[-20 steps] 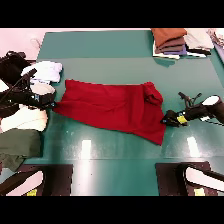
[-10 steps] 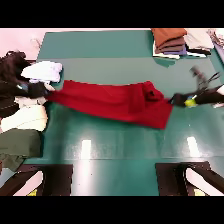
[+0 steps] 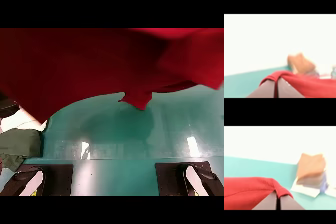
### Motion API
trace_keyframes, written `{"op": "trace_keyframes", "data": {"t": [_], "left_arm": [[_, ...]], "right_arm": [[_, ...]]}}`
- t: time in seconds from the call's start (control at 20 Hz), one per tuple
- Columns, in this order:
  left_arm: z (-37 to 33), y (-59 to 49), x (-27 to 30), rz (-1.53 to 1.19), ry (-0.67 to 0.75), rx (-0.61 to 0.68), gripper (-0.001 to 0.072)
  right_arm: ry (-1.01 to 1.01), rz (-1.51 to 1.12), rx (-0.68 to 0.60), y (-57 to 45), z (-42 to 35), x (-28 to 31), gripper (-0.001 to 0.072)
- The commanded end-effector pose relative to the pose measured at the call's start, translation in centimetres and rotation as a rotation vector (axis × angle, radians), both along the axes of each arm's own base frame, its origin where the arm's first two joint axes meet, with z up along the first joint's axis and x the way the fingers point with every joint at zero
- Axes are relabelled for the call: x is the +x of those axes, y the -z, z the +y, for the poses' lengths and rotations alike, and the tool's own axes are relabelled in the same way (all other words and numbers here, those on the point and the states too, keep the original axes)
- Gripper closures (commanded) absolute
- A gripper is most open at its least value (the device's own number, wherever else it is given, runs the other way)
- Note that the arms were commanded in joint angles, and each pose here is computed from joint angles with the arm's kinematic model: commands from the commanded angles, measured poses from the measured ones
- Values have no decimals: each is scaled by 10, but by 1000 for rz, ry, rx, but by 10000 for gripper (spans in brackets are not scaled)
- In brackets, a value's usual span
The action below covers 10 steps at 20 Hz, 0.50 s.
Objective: Fold the shirts.
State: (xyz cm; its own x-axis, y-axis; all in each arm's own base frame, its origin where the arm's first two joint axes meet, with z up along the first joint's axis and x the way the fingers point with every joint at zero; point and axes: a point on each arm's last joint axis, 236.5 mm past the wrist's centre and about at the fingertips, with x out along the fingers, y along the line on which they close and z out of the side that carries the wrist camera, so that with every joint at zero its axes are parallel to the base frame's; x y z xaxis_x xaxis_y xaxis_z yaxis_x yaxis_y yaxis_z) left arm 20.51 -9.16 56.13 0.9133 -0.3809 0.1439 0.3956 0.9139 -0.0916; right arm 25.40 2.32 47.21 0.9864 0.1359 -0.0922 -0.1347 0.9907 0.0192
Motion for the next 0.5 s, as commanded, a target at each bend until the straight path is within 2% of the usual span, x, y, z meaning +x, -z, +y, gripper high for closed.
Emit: {"op": "trace_keyframes", "data": {"t": [0.0,0.15,0.3,0.45], "left_arm": [[-3,-68,-66,-251,-6,-48,683],[-1,-42,-37,-134,-3,-55,682],[8,47,48,179,3,-99,682],[17,190,133,584,2,-132,682]], "right_arm": [[89,-111,-68,-53,1,-43,699],[73,-55,-50,-53,-2,-32,700],[-19,140,41,-1,-8,23,700],[-116,476,112,112,-1,91,700]]}}
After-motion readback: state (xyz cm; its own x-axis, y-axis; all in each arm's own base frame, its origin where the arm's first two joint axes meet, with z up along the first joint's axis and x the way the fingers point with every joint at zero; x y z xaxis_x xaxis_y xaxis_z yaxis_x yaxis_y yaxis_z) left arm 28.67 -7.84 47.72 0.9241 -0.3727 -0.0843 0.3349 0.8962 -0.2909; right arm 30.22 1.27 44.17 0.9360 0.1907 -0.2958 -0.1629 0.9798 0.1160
